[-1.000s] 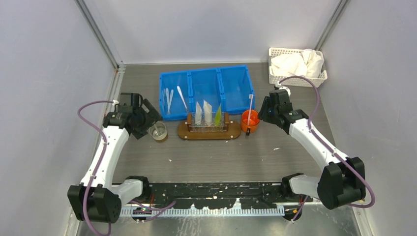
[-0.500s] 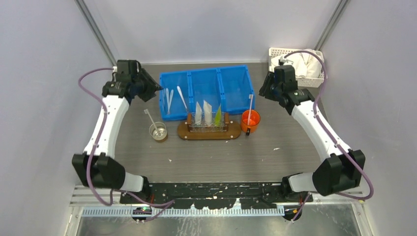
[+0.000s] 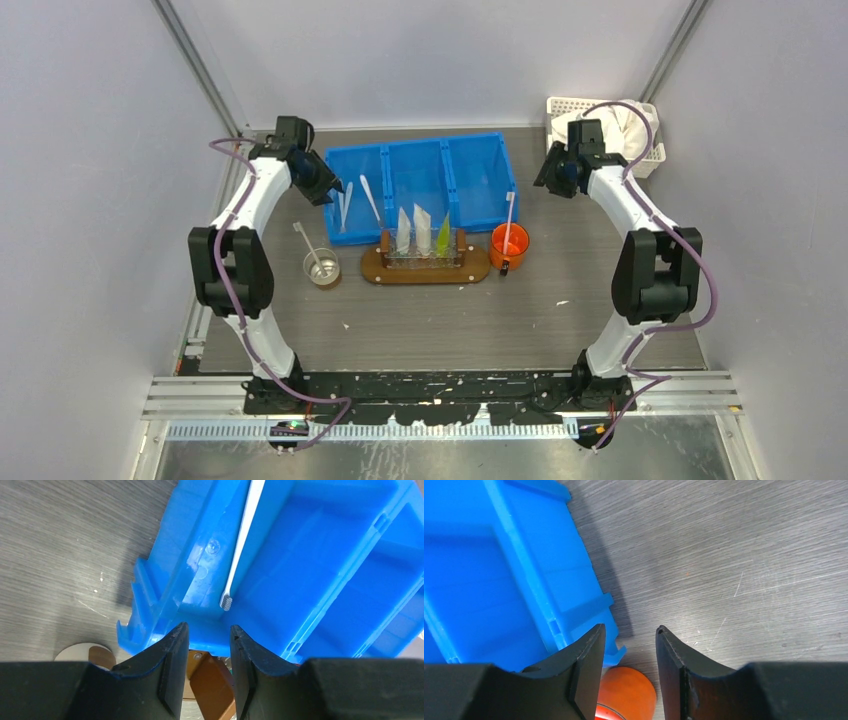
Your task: Prepare toiletry sets of a toothbrush and toothpaste on the tray
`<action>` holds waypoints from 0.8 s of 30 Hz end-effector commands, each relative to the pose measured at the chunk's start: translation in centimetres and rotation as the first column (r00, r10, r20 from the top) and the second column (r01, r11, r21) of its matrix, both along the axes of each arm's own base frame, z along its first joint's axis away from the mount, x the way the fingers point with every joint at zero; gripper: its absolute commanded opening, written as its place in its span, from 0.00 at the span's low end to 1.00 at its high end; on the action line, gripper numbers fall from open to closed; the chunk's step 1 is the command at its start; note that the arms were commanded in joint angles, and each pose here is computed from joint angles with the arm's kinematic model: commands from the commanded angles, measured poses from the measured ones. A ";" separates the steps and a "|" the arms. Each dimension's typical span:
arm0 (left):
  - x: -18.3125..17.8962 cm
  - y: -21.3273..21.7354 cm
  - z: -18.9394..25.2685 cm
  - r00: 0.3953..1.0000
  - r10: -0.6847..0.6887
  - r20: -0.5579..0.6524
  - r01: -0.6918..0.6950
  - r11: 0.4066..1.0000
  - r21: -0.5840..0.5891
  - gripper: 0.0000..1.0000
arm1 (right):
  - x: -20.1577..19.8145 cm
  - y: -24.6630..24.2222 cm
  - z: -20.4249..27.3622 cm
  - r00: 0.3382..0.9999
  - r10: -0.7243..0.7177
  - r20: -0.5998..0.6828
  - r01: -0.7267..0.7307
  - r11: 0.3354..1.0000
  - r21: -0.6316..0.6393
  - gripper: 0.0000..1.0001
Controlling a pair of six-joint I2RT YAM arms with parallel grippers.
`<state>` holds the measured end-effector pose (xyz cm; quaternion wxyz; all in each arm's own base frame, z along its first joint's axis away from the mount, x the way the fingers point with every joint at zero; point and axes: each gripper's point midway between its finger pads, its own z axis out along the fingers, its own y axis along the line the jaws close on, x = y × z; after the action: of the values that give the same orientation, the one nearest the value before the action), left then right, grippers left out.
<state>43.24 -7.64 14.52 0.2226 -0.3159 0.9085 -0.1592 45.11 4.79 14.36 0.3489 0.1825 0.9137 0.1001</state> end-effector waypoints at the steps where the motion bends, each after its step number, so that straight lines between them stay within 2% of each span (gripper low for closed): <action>1: 2.1 0.6 2.2 0.996 -0.004 0.085 0.003 1.000 0.021 0.37 | 2.3 1.3 2.2 0.994 0.069 0.091 -0.073 0.996 0.046 0.48; 6: 3.0 0.8 0.7 0.998 -0.003 0.062 0.001 0.999 0.034 0.37 | 2.7 2.4 1.4 0.990 0.099 0.102 -0.108 0.990 0.088 0.48; 14: 4.5 1.1 -1.4 1.000 -0.008 0.025 0.006 0.999 0.053 0.34 | 3.0 2.6 1.9 0.984 0.121 0.134 -0.133 0.987 0.086 0.48; 20: 5.9 0.3 1.0 0.991 -0.056 0.118 0.053 0.998 0.033 0.44 | 3.8 4.3 3.1 0.964 0.189 0.185 -0.207 0.974 0.086 0.51; 24: 6.5 -0.9 2.9 0.980 -0.108 0.165 0.112 0.994 -0.015 0.51 | 3.9 6.1 2.6 0.952 0.267 0.152 -0.276 0.960 0.044 0.52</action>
<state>47.66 -7.76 13.33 0.2343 -0.2875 0.9145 -0.1615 47.56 8.40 14.60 0.3649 0.1181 0.9061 0.1787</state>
